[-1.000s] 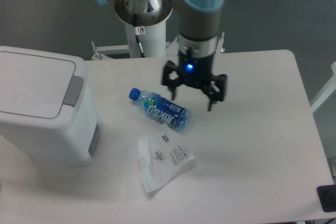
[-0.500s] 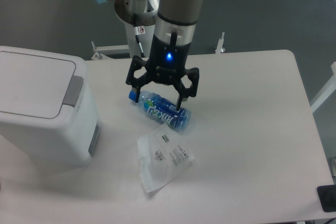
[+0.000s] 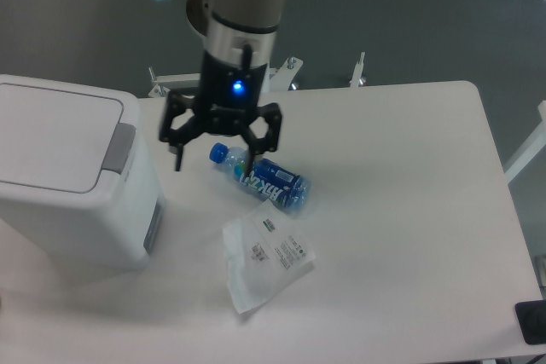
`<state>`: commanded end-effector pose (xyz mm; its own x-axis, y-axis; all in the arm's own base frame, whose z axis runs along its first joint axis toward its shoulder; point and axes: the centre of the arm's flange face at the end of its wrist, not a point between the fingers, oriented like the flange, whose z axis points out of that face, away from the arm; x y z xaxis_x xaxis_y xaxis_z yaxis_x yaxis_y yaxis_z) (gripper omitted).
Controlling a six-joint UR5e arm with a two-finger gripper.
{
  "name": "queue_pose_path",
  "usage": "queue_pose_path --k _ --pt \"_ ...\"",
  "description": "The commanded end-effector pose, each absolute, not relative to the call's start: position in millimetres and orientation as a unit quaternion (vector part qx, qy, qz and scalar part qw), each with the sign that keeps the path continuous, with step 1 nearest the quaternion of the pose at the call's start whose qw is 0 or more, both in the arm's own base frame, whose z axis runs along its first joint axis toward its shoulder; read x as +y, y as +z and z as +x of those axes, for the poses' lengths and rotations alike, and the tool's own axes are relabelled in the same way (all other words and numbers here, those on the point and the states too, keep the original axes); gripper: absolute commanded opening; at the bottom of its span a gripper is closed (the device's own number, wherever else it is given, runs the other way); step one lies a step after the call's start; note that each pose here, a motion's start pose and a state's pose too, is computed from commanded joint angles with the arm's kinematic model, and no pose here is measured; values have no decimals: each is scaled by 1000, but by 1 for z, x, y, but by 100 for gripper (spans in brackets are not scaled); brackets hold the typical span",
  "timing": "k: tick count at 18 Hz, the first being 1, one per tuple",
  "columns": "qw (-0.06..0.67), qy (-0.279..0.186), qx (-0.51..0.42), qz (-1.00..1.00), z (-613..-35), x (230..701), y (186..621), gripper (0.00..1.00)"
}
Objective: Open the trash can
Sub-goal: 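Lower the gripper onto the lid edge of the white trash bin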
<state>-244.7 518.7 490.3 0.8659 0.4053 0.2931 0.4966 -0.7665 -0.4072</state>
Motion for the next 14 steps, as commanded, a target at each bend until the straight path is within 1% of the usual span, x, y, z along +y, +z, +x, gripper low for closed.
queue_pose_path --k 3,6,14 --pt "242 -98 -236 -936 -238 519 487 100" --pt "230 -105 -228 -940 -223 522 474 100" --pt "235 -105 -225 -940 -218 519 480 100"
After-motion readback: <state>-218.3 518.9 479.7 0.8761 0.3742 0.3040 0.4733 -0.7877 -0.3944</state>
